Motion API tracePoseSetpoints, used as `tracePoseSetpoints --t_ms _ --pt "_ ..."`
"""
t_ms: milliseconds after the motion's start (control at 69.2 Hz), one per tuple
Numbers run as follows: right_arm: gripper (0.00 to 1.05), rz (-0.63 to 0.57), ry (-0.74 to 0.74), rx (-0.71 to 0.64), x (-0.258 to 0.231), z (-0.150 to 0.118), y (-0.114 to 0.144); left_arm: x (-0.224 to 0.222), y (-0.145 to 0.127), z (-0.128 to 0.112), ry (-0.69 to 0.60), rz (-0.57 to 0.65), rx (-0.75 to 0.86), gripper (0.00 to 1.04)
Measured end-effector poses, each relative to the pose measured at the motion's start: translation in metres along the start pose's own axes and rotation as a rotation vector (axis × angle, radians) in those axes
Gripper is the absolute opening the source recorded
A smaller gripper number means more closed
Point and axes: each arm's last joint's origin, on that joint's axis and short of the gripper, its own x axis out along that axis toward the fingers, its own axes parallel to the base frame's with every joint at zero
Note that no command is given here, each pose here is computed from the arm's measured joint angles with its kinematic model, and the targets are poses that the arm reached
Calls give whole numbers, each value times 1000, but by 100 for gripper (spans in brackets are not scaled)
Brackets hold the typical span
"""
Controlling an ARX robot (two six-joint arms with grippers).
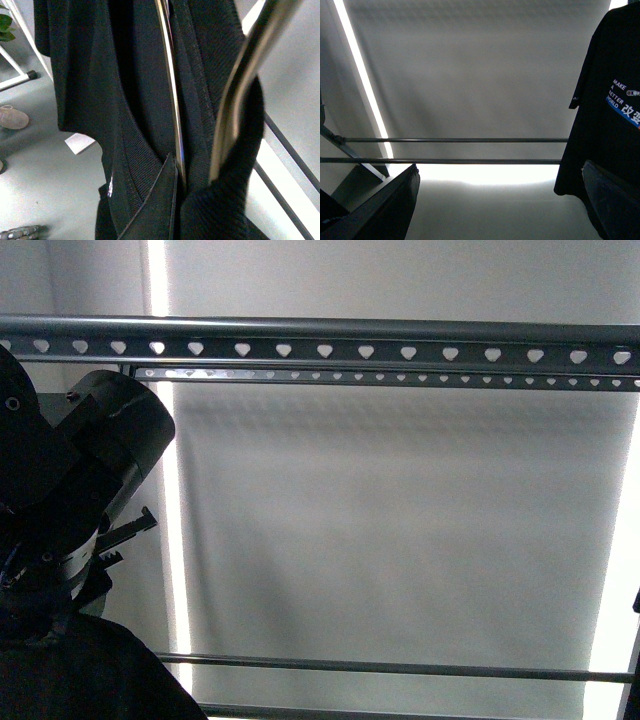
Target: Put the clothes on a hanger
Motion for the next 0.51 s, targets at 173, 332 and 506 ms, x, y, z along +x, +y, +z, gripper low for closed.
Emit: tracePoseSetpoints --t_ms 173,332,506 --pt "97 0 0 0 0 0 0 0 -1 -1 23 -21 23 6" --pt "97 0 0 0 0 0 0 -9 -2 1 47 -102 62 6" --pt "97 0 0 0 0 0 0 -26 -3 7 47 -216 80 6"
